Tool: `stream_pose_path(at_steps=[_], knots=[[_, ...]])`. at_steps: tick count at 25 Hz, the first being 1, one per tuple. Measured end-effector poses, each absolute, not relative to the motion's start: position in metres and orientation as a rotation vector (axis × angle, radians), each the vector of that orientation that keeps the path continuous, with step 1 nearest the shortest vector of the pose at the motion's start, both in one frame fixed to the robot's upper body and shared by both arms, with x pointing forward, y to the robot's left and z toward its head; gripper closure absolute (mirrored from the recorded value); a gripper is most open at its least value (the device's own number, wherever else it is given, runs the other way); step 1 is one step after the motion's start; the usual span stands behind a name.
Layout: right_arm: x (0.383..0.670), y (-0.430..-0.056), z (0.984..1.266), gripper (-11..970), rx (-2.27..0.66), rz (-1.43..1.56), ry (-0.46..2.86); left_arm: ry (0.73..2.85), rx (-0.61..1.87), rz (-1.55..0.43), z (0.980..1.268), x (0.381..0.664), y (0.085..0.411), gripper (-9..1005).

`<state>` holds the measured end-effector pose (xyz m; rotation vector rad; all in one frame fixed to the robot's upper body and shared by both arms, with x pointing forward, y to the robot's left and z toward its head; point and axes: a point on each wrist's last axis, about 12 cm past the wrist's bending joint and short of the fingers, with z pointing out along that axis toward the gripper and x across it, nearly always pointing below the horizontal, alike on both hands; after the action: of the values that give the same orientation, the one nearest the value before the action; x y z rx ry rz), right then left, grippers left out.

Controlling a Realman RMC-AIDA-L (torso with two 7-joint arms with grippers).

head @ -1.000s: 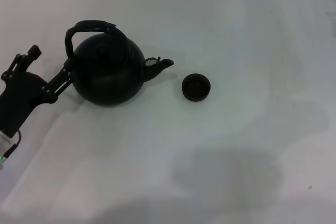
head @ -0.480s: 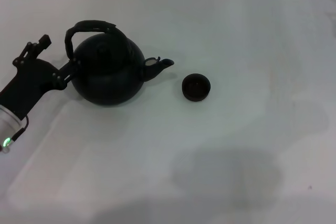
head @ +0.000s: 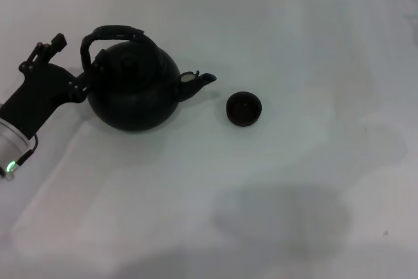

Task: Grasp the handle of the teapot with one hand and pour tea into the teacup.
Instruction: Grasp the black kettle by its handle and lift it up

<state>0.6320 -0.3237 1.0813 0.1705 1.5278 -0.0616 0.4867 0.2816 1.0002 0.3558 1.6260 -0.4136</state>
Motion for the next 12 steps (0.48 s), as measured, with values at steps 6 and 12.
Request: stream_pose_path(at_steps=[6, 12], knots=[[0.6327, -0.3243, 1.0821, 253, 0.170, -0.063, 1.527, 1.623, 0.356, -0.413, 1.0009, 0.4881, 0.2811, 144], [0.6329, -0.3243, 1.0815, 253, 0.169, -0.063, 1.533, 1.622, 0.373, -0.391, 0.9997, 0.4875, 0.2799, 286]])
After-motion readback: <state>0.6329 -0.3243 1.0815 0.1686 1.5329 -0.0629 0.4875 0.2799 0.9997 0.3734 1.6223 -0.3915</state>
